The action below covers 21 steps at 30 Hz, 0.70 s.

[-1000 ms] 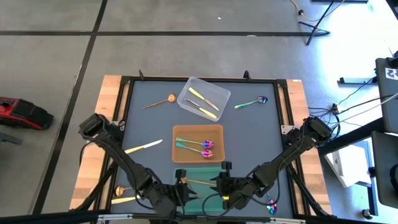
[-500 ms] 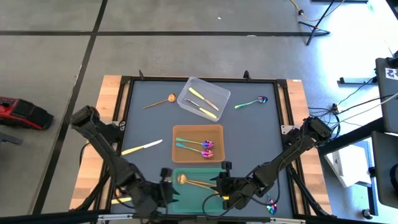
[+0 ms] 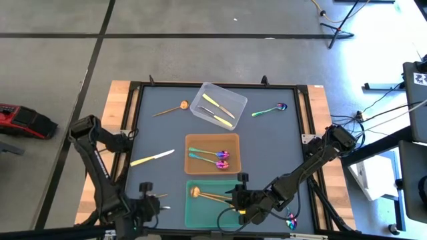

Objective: Sort silverware by color (type)
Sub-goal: Put the gold spoon into the green bin

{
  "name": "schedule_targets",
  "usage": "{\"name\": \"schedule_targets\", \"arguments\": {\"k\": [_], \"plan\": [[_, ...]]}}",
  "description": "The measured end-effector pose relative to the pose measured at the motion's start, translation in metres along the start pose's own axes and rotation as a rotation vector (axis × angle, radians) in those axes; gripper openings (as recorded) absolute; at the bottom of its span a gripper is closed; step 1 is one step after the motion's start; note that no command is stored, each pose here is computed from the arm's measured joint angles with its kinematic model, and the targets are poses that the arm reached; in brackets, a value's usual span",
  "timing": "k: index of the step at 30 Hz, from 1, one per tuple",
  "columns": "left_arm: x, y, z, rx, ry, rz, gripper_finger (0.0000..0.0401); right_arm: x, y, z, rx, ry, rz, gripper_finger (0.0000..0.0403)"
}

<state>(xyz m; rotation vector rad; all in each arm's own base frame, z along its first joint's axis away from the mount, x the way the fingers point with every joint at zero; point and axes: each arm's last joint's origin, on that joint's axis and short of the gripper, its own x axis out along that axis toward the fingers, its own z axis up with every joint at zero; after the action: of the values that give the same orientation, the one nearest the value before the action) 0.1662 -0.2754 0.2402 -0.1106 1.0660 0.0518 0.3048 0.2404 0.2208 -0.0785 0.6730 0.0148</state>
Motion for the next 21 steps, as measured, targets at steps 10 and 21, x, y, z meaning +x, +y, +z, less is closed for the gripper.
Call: {"name": "schedule_targets", "arguments": {"k": [10,21], "plan": [[0.036,0.025,-0.058,-0.195,0.26,0.1,0.0088,0.0,0.0,0.0,0.0,0.0,0.0,0.0127],[0.057,0.035,-0.077,-0.241,0.326,0.044,0.0088,0.0,-0.001,0.0,-0.004,-0.013,-0.033,0.0127]]}}
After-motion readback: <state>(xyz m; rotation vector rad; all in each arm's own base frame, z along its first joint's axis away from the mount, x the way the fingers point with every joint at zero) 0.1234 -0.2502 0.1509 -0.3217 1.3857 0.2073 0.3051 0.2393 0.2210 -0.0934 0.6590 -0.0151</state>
